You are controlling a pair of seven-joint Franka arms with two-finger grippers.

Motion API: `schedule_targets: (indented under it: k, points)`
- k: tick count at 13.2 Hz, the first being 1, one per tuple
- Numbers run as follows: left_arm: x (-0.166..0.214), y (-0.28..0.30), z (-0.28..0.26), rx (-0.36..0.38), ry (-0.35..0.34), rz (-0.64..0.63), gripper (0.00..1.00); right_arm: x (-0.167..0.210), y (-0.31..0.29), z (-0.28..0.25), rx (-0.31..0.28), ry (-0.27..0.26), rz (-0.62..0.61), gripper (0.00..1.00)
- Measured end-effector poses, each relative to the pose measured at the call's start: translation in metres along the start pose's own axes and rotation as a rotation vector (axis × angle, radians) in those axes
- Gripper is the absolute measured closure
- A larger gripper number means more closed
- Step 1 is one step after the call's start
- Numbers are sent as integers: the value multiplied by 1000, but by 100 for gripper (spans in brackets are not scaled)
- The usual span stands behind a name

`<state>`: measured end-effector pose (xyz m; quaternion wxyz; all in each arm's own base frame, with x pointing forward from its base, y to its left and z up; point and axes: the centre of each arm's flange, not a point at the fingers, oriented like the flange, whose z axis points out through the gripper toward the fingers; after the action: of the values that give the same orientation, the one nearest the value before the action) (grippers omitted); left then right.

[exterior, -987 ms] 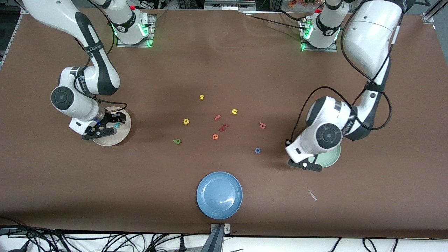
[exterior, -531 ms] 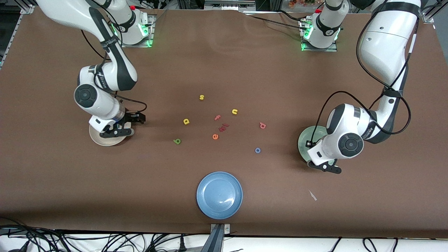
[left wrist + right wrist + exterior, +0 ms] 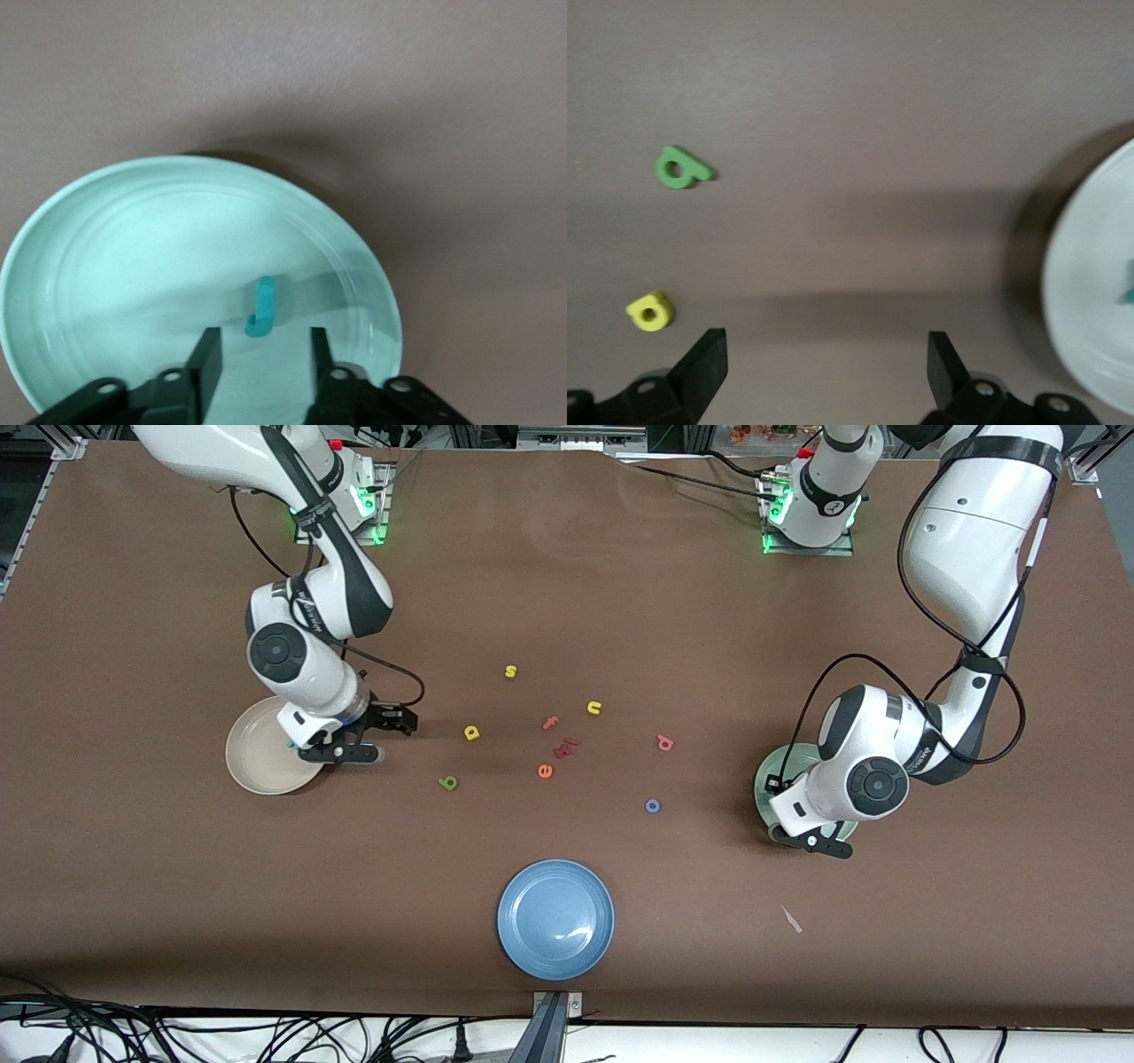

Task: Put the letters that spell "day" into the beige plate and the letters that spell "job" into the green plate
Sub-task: 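Open both grippers over the plates, releasing the y and the j, then grasp the yellow d with the right gripper while the left gripper grasps the o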

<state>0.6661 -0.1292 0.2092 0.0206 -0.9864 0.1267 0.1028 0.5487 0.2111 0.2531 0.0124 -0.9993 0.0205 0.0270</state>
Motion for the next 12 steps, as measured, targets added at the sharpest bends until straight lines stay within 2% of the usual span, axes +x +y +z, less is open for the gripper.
schedule_targets:
  k: [2,5,9,12]
  points:
    - [2,7,-15,-1,26,9,30,-6,-25,5,0,-2,35,0]
    - [3,48,-39,-16,65,66,0,-14,-64,16,1,-7,71,0]
    - [5,130,-44,-15,94,176,0,-9,-85,32,2,-15,81,0]
    - [8,165,-37,-21,125,218,0,-6,-102,42,6,-17,82,0]
